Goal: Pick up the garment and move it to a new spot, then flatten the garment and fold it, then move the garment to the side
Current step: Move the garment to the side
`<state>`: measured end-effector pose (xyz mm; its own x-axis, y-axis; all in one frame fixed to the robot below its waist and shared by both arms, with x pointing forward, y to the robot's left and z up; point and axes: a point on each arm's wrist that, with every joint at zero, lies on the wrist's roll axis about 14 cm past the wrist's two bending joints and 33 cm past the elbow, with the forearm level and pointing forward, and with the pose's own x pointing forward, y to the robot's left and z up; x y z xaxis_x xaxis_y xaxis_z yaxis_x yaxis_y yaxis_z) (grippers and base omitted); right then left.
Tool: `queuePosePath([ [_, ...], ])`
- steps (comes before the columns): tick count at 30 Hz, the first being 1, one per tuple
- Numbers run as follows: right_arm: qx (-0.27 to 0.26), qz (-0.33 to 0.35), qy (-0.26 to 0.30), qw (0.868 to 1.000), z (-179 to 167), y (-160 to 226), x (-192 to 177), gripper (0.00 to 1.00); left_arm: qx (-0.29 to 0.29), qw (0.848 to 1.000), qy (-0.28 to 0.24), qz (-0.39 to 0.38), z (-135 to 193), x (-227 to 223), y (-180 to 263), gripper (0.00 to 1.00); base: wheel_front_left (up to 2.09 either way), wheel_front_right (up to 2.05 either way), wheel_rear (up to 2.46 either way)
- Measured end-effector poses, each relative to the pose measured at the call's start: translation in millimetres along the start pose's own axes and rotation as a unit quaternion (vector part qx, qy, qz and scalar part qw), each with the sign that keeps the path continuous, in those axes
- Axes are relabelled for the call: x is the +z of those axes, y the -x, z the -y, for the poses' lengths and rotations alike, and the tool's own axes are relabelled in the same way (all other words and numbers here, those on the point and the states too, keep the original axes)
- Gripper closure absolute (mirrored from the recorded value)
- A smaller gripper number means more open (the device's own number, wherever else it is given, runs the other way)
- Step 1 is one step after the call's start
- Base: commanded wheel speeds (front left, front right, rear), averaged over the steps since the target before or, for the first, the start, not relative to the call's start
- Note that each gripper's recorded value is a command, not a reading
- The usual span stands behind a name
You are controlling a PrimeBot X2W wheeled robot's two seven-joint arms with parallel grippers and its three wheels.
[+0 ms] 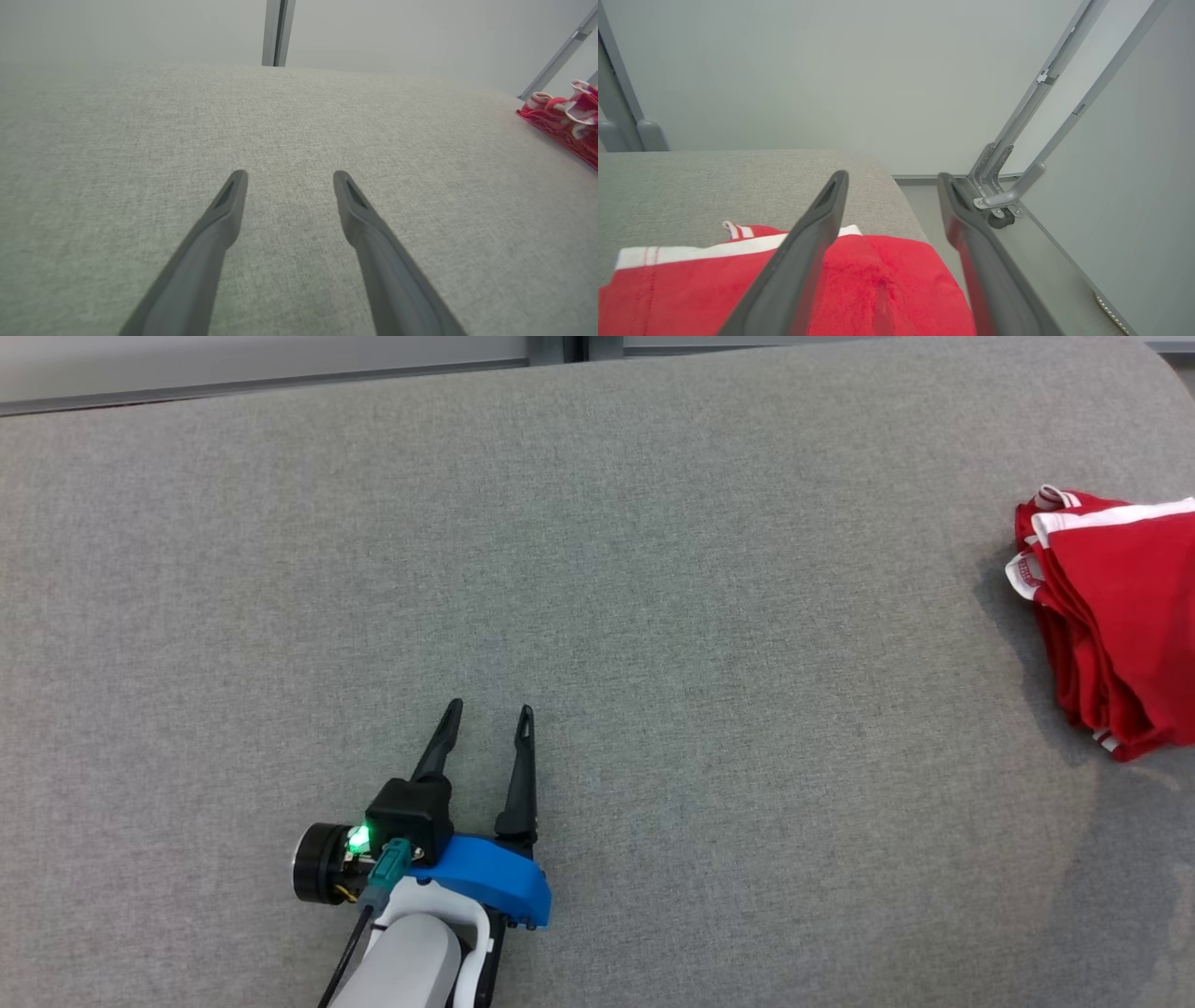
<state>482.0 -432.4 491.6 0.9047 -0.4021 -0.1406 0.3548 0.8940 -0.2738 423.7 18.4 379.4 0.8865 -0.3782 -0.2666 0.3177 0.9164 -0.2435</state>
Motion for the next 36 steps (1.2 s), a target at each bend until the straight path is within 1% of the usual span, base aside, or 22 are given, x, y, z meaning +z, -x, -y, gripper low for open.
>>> queuePosePath([
  [5, 0.044, 0.056, -0.057, 0.996, -60, 14, 23, 0.0, 0.014, 1.0, -0.003, 0.023, -6, 17, 1, 0.0, 0.0, 0.0, 0.0],
  [8, 0.062, 0.076, -0.098, 0.99, -86, 29, 30, 0.0, 0.027, 0.999, -0.005, 0.035, -11, 26, 6, 0.0, 0.0, 0.0, 0.0],
  [12, 0.107, 0.078, -0.131, 0.983, -128, 54, 28, 0.0, 0.052, 0.997, -0.004, 0.051, -22, 37, 17, 0.0, 0.0, 0.0, 0.0],
  [14, 0.119, 0.07, -0.157, 0.978, -143, 66, 22, 0.0, 0.066, 0.996, -0.006, 0.06, -29, 43, 25, 0.0, 0.0, 0.0, 0.0],
  [20, 0.161, 0.051, -0.169, 0.971, -174, 102, 7, 0.0, 0.103, 0.992, -0.012, 0.074, -45, 51, 50, 0.0, 0.0, 0.0, 0.0],
  [26, 0.186, 0.033, -0.17, 0.967, -190, 131, -6, 0.0, 0.131, 0.988, -0.009, 0.086, -58, 55, 73, 0.0, 0.0, 0.0, 0.0],
  [34, 0.219, 0.042, -0.167, 0.961, -204, 156, 1, 0.0, 0.145, 0.985, 0.006, 0.094, -66, 55, 97, 0.0, 0.0, 0.0, 0.0],
  [36, 0.223, 0.044, -0.177, 0.958, -206, 161, 3, 0.0, 0.146, 0.984, 0.007, 0.1, -68, 57, 101, 0.0, 0.0, 0.0, 0.0],
])
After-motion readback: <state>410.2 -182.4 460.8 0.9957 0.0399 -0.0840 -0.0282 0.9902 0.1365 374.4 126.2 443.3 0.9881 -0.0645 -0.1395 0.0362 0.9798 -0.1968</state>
